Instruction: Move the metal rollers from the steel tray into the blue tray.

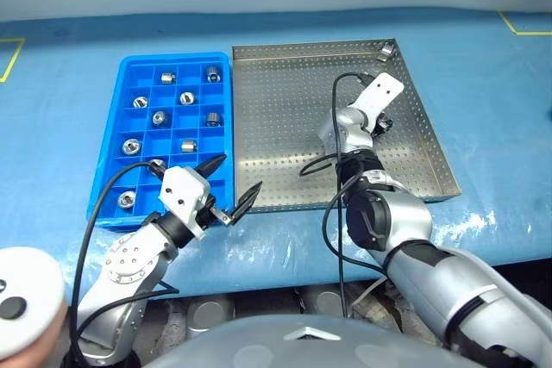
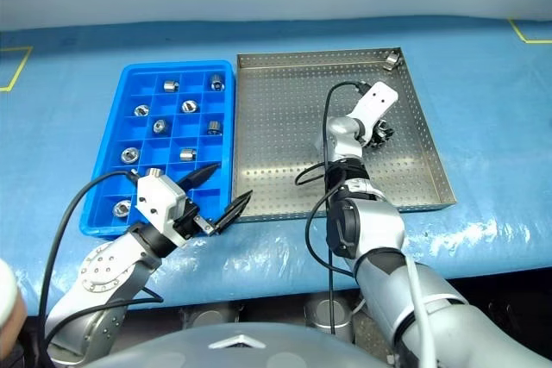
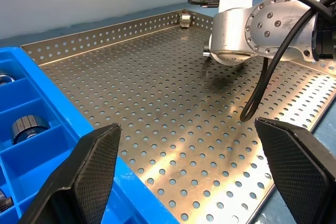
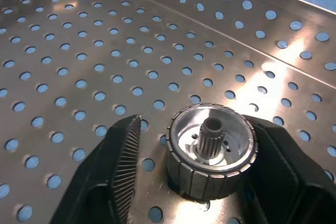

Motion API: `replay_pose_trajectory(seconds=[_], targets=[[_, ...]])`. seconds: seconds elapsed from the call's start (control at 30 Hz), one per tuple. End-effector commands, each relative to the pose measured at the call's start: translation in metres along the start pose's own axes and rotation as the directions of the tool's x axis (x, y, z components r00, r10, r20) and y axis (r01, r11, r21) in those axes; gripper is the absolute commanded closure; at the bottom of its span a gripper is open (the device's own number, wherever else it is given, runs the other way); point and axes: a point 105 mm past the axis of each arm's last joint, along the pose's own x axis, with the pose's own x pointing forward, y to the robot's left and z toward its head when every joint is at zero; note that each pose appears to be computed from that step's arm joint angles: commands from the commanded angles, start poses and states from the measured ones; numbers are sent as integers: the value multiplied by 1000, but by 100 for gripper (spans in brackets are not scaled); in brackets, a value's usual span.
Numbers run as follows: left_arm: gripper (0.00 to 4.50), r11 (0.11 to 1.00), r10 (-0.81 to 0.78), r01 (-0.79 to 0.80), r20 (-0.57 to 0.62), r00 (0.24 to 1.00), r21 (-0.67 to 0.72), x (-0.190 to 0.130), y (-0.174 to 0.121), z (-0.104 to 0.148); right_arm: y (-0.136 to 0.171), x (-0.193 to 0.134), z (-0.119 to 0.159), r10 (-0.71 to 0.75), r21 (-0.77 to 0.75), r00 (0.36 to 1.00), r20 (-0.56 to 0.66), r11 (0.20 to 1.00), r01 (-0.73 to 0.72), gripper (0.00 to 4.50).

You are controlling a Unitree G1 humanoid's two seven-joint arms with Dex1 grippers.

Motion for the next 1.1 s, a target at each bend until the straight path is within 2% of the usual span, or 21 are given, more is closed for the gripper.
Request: replay_pose_trajectory(seconds=[0.03,0.17,0.27,0.37,0.4,0.47,0.53,0.57,0.67,0.7,0.77,0.8,0.87,0.97,1.1], targets=[[0,1000,2,-3,42,999,24,-1,0,10,8,-7,-2,30,3,999,-16,1000,-30,268],[0,999,30,-31,59,998,30,-2,5,13,33,-27,12,151,10,988,33,988,-151,278],[0,996,77,-79,81,994,33,-4,12,16,58,-55,34,323,-44,937,134,946,-320,278],[0,980,190,-195,118,975,36,-11,28,22,91,-107,50,618,-151,769,164,786,-599,278],[0,974,216,-222,126,968,37,-13,31,24,95,-119,51,673,-182,723,155,739,-649,278],[0,957,282,-288,142,949,25,-18,38,25,106,-153,49,827,-284,551,108,557,-780,278],[0,944,322,-328,149,935,20,-23,42,26,110,-178,44,909,-355,414,56,406,-842,278],[0,941,332,-338,150,931,21,-24,42,26,110,-185,43,927,-375,373,38,360,-855,278],[0,903,417,-427,154,896,42,-40,47,24,111,-222,23,979,-439,195,-66,147,-886,278],[0,893,438,-448,146,887,45,-45,48,22,110,-232,14,983,-456,149,-108,84,-886,278],[0,886,452,-461,136,882,46,-50,47,19,108,-240,6,983,-470,105,-149,23,-882,278],[0,880,467,-474,126,876,37,-55,46,17,105,-250,-1,983,-456,34,-182,-54,-888,278],[0,867,492,-497,105,864,27,-63,46,12,100,-265,-13,970,-450,-61,-234,-164,-878,278],[0,861,506,-509,100,857,13,-69,44,11,91,-275,-26,944,-459,-145,-297,-274,-845,278],[0,861,506,-509,101,856,5,-70,41,10,79,-270,-39,913,-479,-168,-372,-343,-808,278]])
